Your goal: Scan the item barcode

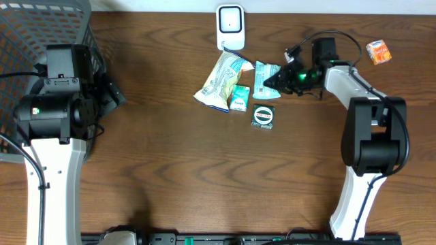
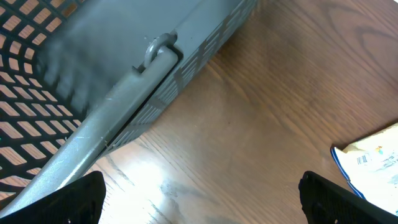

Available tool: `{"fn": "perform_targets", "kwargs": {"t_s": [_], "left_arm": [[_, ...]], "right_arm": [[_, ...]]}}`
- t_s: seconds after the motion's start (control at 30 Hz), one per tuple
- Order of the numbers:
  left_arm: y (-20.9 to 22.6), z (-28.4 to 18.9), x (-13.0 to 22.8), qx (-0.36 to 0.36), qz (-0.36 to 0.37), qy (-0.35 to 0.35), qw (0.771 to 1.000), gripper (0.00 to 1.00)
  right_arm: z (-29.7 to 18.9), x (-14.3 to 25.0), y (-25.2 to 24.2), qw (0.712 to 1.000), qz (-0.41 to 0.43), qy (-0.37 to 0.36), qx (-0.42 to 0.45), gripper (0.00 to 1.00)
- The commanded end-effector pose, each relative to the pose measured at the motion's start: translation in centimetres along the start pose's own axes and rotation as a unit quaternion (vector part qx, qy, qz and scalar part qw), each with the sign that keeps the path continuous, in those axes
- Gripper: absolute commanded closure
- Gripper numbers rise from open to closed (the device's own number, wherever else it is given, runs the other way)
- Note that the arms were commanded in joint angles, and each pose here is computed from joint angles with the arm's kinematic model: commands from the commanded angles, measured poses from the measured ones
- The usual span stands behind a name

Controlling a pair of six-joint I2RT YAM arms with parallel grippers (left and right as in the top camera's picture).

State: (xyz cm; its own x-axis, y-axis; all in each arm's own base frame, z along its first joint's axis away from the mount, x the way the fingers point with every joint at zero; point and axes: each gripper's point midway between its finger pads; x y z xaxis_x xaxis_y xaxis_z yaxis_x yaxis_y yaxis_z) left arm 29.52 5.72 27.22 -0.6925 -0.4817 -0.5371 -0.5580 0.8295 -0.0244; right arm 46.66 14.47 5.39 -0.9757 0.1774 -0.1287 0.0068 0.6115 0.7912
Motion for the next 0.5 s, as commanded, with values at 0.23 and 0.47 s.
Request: {"fn": "perform_targets", "kwargs": {"t_s": [0.23,0.47], "left_arm": [[0.4,0.2,0.0,-0.01,-0.01,0.001,1.0,0.02],[0.4,0.2,0.0,-0.01,-0.01,0.001,1.0,0.02]], "right_arm": [[-11.2,2.0,18.3,0.968,-0.222,-0.087,-0.082,0.99],[-11.9,4.6,22.3,0.946,-0.296,-0.087,-0.095,0.99]]}}
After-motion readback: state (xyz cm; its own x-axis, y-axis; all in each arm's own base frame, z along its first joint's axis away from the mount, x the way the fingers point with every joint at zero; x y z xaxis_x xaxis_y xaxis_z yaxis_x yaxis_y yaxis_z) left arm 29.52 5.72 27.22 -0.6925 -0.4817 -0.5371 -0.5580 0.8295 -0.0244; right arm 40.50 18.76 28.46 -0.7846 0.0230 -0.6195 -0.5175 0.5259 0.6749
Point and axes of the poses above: each gripper's point midway between its finger pads, its own z axis out along the fingers, its own y axis along the line the jaws close on, x = y × z, and after that the axes turned 3 degrees about z, right-handed
